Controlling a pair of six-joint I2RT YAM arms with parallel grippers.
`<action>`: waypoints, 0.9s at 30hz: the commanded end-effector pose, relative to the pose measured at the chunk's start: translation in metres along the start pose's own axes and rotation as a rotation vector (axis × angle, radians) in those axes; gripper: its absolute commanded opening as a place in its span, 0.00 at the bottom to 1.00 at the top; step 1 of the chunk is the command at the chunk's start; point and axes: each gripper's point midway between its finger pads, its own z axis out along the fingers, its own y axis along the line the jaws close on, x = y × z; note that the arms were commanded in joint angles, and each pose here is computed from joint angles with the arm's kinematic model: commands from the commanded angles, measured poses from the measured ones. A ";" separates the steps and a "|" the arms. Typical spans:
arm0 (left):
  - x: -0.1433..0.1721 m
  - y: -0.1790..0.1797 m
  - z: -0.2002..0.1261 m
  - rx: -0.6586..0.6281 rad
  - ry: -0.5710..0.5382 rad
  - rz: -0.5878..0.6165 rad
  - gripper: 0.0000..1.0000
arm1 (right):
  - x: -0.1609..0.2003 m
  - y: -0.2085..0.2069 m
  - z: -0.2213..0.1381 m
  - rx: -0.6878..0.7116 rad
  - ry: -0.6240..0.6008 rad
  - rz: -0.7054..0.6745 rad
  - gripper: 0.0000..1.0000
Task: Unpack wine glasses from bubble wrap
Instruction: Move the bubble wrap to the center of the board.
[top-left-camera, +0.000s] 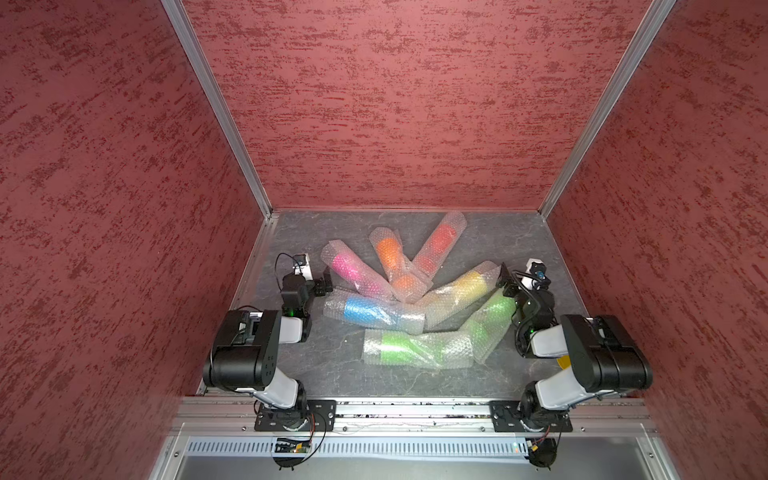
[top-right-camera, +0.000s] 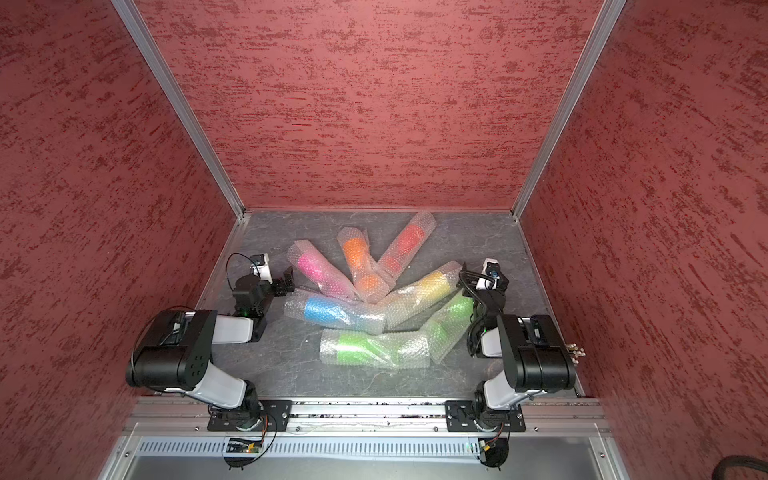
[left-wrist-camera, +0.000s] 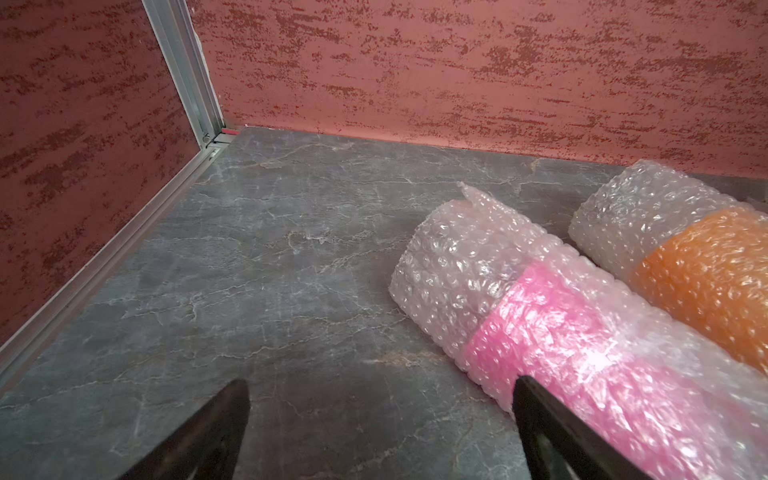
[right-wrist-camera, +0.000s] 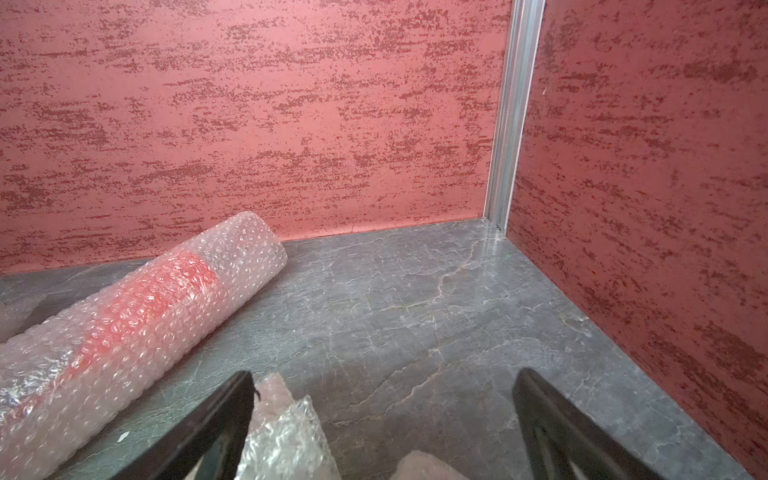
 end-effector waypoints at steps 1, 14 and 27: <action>-0.016 -0.001 0.000 0.005 -0.047 0.002 1.00 | -0.005 -0.004 0.000 0.021 -0.018 0.012 0.99; -0.017 -0.001 0.000 0.007 -0.047 0.001 1.00 | -0.005 -0.004 0.000 0.021 -0.018 0.010 0.99; -0.016 -0.001 0.000 0.008 -0.044 -0.001 1.00 | -0.004 -0.004 0.000 0.022 -0.015 0.010 0.99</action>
